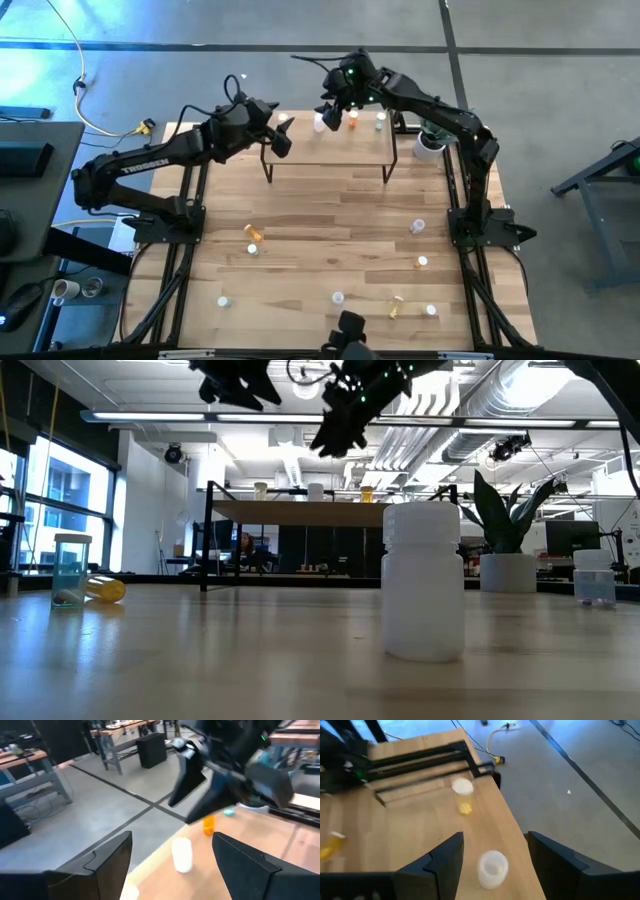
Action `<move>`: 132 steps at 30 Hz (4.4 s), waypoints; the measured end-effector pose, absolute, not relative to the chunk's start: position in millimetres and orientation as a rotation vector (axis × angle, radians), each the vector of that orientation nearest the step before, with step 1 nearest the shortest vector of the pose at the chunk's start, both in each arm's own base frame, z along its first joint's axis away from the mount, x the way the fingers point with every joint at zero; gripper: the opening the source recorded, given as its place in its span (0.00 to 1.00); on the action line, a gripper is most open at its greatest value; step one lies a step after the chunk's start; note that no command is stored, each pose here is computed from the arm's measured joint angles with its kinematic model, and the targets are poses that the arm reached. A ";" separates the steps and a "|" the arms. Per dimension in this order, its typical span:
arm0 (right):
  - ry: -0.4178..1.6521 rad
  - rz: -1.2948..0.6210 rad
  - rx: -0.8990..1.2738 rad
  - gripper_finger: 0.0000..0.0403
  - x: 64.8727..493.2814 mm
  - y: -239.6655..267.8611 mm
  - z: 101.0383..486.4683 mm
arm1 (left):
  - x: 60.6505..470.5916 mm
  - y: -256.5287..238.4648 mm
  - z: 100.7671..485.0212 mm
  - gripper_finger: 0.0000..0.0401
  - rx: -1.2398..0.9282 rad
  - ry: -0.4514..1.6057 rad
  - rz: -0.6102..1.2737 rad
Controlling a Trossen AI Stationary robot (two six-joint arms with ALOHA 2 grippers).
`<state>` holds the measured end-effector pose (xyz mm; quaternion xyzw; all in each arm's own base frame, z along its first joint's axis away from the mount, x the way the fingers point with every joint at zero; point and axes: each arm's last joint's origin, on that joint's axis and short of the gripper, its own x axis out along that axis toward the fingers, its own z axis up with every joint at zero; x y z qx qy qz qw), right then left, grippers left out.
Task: Pick and place medicine bottles onto shelf by color
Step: Put the bottom white medicine bottle on the shelf aligned with the other white medicine bottle
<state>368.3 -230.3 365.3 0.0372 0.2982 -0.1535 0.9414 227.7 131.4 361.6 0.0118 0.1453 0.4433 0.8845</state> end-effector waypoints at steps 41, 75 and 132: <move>0.664 -0.322 0.347 0.53 338.0 -34.9 382.6 | 194.5 -22.0 329.2 0.66 -0.190 0.767 0.325; 1.108 0.051 0.262 0.53 332.7 175.3 303.8 | 181.8 -74.5 302.3 0.66 -0.178 0.746 0.230; 1.237 0.118 0.040 0.29 383.4 211.1 183.2 | 182.8 -75.0 303.3 0.66 -0.193 0.733 0.228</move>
